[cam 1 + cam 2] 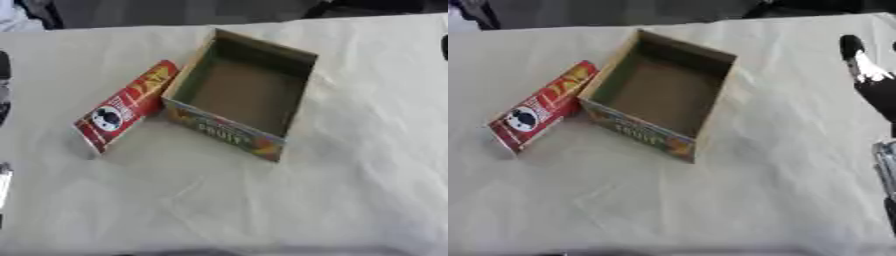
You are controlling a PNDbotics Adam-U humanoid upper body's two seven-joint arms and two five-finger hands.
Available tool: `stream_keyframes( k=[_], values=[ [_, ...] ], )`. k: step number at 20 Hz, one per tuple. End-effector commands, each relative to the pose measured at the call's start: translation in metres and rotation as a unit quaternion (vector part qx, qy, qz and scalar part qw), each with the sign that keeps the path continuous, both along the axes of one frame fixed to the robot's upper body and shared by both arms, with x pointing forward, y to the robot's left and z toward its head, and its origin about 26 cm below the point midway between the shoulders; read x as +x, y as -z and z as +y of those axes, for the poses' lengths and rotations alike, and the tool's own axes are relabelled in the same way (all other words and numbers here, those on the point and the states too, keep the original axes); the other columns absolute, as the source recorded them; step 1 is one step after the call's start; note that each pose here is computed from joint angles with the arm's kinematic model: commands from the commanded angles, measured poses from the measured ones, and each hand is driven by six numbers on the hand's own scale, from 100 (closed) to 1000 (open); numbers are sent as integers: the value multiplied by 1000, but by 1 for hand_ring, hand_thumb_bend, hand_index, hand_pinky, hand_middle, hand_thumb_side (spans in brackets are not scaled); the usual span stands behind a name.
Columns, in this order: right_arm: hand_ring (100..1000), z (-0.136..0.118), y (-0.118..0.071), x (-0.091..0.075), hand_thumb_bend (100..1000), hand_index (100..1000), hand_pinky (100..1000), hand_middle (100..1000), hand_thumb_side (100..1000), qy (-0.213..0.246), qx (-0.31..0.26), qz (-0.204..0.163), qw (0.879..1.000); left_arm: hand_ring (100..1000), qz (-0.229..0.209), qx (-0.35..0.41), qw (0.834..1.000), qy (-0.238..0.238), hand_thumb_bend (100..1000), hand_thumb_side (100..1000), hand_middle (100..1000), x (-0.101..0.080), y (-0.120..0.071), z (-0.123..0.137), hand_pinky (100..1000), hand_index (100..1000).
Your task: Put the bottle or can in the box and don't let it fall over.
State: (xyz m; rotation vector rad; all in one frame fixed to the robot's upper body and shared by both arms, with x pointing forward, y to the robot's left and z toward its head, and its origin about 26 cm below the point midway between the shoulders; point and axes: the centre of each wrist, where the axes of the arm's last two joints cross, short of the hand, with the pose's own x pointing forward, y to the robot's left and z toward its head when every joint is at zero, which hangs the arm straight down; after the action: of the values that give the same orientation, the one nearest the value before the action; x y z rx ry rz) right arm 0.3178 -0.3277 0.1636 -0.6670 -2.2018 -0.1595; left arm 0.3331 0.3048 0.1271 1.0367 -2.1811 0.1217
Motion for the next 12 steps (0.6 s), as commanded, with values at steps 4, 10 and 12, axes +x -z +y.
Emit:
stream_keyframes(
  k=[4, 10, 12],
  values=[
    [834, -2, -13, -1, 643, 829, 792, 716, 340, -3, -14, -16, 1000, 1000, 50, 1, 998, 25, 679, 745, 953, 4, 10, -3, 805, 840],
    [834, -1, -13, -1, 640, 828, 792, 716, 340, -5, -14, -17, 1000, 1000, 77, 0, 996, 38, 689, 757, 916, 8, 20, -5, 765, 812],
    [834, -1, -13, -1, 640, 828, 792, 716, 340, -6, -14, -16, 1000, 1000, 83, 0, 996, 43, 693, 761, 913, 10, 22, -7, 765, 806]
  ],
)
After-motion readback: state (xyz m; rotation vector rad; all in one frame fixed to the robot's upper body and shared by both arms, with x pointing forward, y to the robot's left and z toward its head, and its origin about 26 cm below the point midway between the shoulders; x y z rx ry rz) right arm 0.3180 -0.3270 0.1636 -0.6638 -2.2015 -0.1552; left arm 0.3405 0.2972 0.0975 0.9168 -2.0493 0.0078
